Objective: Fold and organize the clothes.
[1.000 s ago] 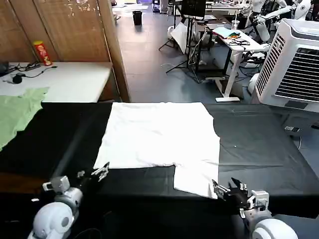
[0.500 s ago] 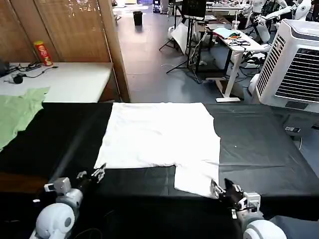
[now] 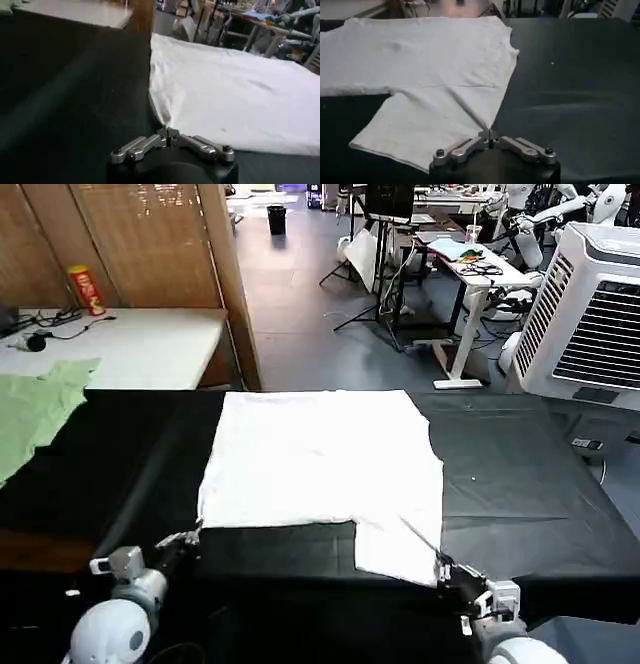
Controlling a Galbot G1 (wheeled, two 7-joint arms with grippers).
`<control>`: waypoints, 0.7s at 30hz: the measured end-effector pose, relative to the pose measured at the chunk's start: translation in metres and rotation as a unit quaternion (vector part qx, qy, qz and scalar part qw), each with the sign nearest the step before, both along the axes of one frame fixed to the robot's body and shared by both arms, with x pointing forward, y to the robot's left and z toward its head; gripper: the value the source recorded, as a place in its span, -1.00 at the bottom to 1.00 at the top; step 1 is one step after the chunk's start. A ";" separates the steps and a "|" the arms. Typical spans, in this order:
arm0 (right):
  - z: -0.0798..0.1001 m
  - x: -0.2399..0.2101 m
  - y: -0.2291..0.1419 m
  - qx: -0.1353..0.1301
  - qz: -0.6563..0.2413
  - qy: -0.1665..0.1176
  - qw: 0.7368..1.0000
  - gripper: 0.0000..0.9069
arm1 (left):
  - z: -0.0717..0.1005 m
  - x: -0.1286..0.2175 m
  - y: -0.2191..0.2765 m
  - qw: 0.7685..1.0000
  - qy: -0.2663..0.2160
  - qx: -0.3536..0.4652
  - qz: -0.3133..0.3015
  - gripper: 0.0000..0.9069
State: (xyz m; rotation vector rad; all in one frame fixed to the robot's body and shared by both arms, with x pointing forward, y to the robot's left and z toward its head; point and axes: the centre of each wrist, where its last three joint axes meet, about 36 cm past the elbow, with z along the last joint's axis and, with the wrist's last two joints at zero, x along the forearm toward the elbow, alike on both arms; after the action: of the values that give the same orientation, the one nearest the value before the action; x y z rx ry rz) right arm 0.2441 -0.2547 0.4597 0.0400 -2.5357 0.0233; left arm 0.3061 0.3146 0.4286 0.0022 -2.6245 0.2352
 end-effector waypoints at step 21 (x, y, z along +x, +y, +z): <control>-0.029 0.108 -0.036 0.015 0.029 -0.138 0.990 -1.00 | 0.007 0.013 -0.012 0.995 -0.099 0.016 0.027 -1.00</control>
State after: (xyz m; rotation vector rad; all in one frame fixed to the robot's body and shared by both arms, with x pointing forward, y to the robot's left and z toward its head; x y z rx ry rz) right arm 0.3522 -0.2912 0.4308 0.1302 -2.8109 0.0144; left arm 0.3192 0.3023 0.4354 0.0636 -2.8287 0.2219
